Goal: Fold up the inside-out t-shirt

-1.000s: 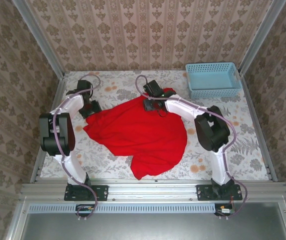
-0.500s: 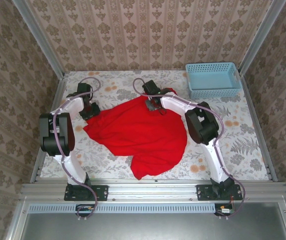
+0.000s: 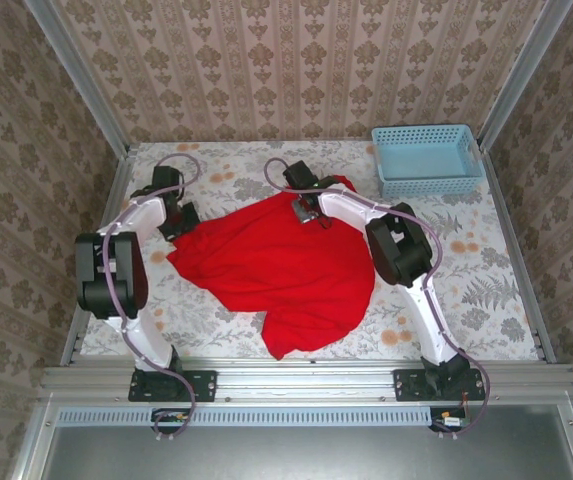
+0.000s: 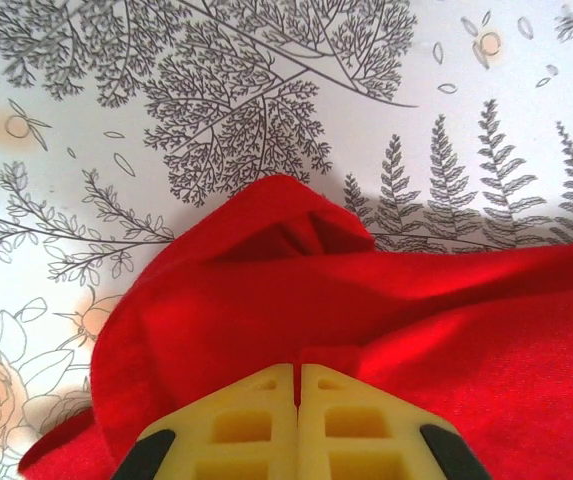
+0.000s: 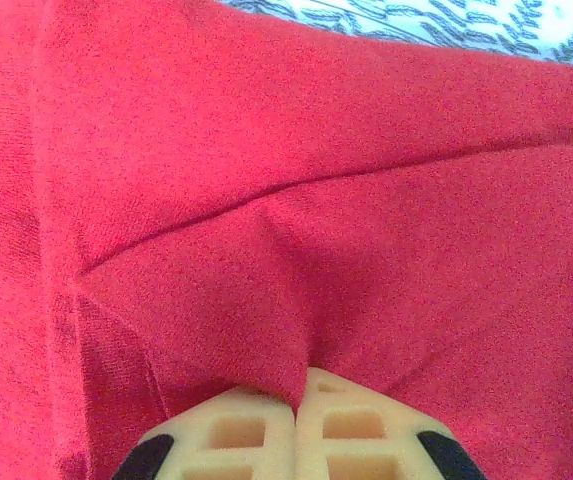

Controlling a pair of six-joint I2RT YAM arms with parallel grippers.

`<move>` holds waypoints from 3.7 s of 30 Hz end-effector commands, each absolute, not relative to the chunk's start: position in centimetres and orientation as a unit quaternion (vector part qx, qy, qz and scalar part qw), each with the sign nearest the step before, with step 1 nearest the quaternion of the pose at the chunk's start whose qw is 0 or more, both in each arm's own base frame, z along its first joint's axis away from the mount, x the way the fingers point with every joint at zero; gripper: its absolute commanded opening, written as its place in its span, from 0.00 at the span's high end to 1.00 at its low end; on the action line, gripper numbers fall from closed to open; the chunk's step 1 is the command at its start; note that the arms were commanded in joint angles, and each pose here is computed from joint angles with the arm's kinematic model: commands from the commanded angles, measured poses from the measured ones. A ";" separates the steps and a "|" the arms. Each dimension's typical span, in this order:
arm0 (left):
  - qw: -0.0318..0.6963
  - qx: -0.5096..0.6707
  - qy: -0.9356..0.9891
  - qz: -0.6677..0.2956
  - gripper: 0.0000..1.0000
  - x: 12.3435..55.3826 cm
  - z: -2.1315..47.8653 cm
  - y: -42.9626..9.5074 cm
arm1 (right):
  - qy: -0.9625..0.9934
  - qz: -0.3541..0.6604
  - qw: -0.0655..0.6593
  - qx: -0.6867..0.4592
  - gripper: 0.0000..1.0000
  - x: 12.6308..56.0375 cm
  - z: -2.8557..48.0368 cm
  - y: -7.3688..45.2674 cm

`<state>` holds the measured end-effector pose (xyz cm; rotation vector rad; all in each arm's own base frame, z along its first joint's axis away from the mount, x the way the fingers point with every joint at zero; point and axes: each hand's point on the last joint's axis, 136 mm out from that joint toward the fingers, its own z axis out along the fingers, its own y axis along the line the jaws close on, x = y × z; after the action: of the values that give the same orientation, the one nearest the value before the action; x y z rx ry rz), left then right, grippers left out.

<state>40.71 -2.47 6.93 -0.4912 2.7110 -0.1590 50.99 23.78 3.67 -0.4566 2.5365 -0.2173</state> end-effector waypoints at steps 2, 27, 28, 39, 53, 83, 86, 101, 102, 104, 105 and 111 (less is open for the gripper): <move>0.227 -0.177 0.956 -0.058 1.00 40.9 9.2 -1.8 | 0.930 -0.107 0.315 -0.158 1.00 50.9 9.2 21.8; 0.444 -0.063 0.871 -0.198 1.00 31.7 18.3 -9.3 | 0.940 -0.099 0.328 -0.007 1.00 39.9 10.0 11.3; 0.437 -0.048 0.874 -0.205 1.00 31.0 18.0 -10.1 | 0.941 -0.095 0.326 0.004 1.00 39.6 9.8 10.8; 0.284 -0.045 0.947 -0.144 0.35 23.3 10.1 -11.3 | 0.945 -0.042 0.321 0.043 1.00 37.9 9.5 9.3; 0.221 -0.208 0.928 -0.218 0.34 24.1 6.9 -10.7 | 0.942 -0.034 0.331 0.043 1.00 37.7 10.2 9.3; 0.299 -0.155 0.912 -0.233 0.68 27.6 9.8 -12.0 | 0.944 -0.034 0.325 0.036 1.00 37.3 10.1 9.2; 0.301 -0.147 0.917 -0.216 0.82 27.8 9.8 -11.6 | 0.945 -0.036 0.324 0.031 1.00 37.3 10.2 9.2; 0.313 -0.127 0.923 -0.183 1.00 30.3 11.9 -10.2 | 0.959 0.039 0.278 -0.027 0.75 38.3 9.2 12.8; 0.314 -0.127 0.923 -0.185 1.00 30.4 11.9 -10.2 | 0.959 0.038 0.278 -0.025 0.75 38.3 9.3 12.6; 0.311 -0.129 0.923 -0.184 1.00 30.4 11.8 -10.0 | 0.959 0.038 0.280 -0.024 0.73 38.1 9.4 12.3; 0.311 -0.129 0.923 -0.184 1.00 30.4 11.8 -9.9 | 0.959 0.034 0.281 -0.024 0.73 37.9 9.5 12.1; 0.309 -0.129 0.924 -0.185 1.00 30.6 11.7 -9.9 | 0.962 0.021 0.271 -0.029 0.73 37.7 8.8 11.4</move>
<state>30.19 -9.92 11.00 -0.3712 2.4391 -0.4954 38.38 11.83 9.09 -0.0466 2.5583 0.0759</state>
